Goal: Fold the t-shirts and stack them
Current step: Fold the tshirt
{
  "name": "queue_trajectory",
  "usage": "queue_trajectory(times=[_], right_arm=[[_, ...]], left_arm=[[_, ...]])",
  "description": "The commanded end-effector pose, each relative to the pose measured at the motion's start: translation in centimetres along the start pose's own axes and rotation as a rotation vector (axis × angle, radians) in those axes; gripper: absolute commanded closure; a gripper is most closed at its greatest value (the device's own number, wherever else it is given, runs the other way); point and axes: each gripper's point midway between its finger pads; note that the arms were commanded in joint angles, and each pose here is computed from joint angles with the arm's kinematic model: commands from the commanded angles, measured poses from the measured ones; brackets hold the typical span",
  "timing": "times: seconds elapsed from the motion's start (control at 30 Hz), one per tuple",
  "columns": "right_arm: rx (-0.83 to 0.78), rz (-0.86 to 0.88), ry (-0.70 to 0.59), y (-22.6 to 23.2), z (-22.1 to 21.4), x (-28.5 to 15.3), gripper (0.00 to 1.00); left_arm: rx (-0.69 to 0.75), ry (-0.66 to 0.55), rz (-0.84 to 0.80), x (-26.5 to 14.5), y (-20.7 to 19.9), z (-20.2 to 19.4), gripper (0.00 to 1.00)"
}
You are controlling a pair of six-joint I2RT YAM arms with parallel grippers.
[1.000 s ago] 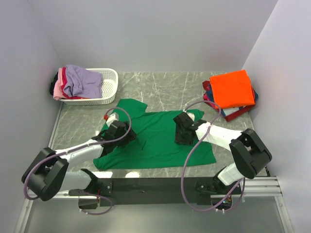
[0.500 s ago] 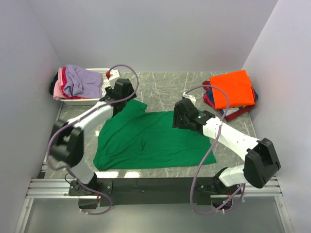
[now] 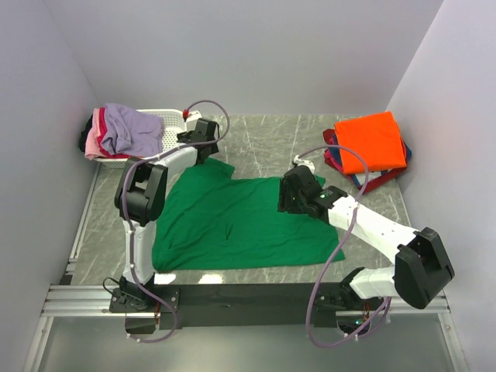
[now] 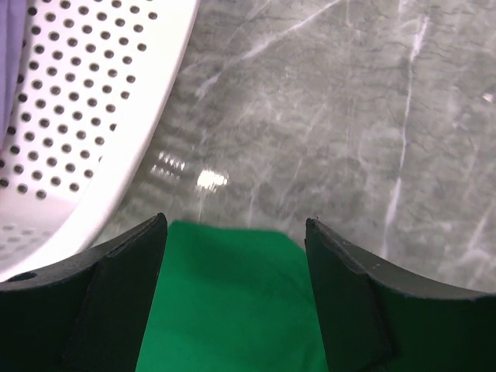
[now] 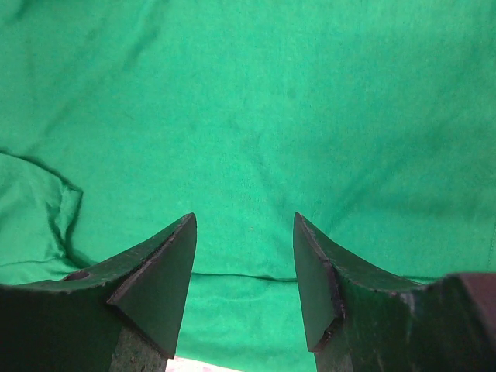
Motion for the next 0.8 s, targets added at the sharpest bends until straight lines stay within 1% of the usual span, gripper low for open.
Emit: queue_trajectory(times=[0.0, 0.2, 0.43, 0.47, 0.6, 0.7, 0.77], right_arm=[[0.025, 0.021, -0.071, 0.0, 1.6, -0.5, 0.4], [0.053, 0.015, -0.075, -1.2, 1.8, -0.5, 0.4], [0.085, 0.012, -0.086, -2.5, 1.7, -0.8, 0.4], [0.087, 0.009, -0.086, -2.7, 1.7, -0.8, 0.4], [0.098, 0.002, -0.085, -3.1, 1.4, -0.8, 0.4], [0.114, 0.008, -0.085, -3.6, 1.4, -0.7, 0.4], [0.122, 0.009, -0.089, -3.8, 1.5, -0.7, 0.4]], left_arm=[[0.013, -0.027, -0.002, 0.9, -0.7, 1.4, 0.22], [0.035, 0.009, 0.036, 2.2, 0.4, -0.2, 0.25], [0.036, 0.055, 0.047, 2.3, 1.4, -1.9, 0.27], [0.035, 0.058, 0.046, 2.4, 1.3, -2.0, 0.28], [0.04, 0.07, 0.055, 2.3, 1.8, -2.4, 0.4], [0.043, 0.08, 0.061, 1.8, 2.4, -2.8, 0.45], [0.051, 0.093, 0.074, 1.6, 3.1, -3.4, 0.45]])
Point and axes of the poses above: each gripper's point midway between its finger pads, its own x axis out along the fingers, its own y axis along the line the jaws close on, z = x × y, and after that the axes turned 15 degrees about -x, right-handed
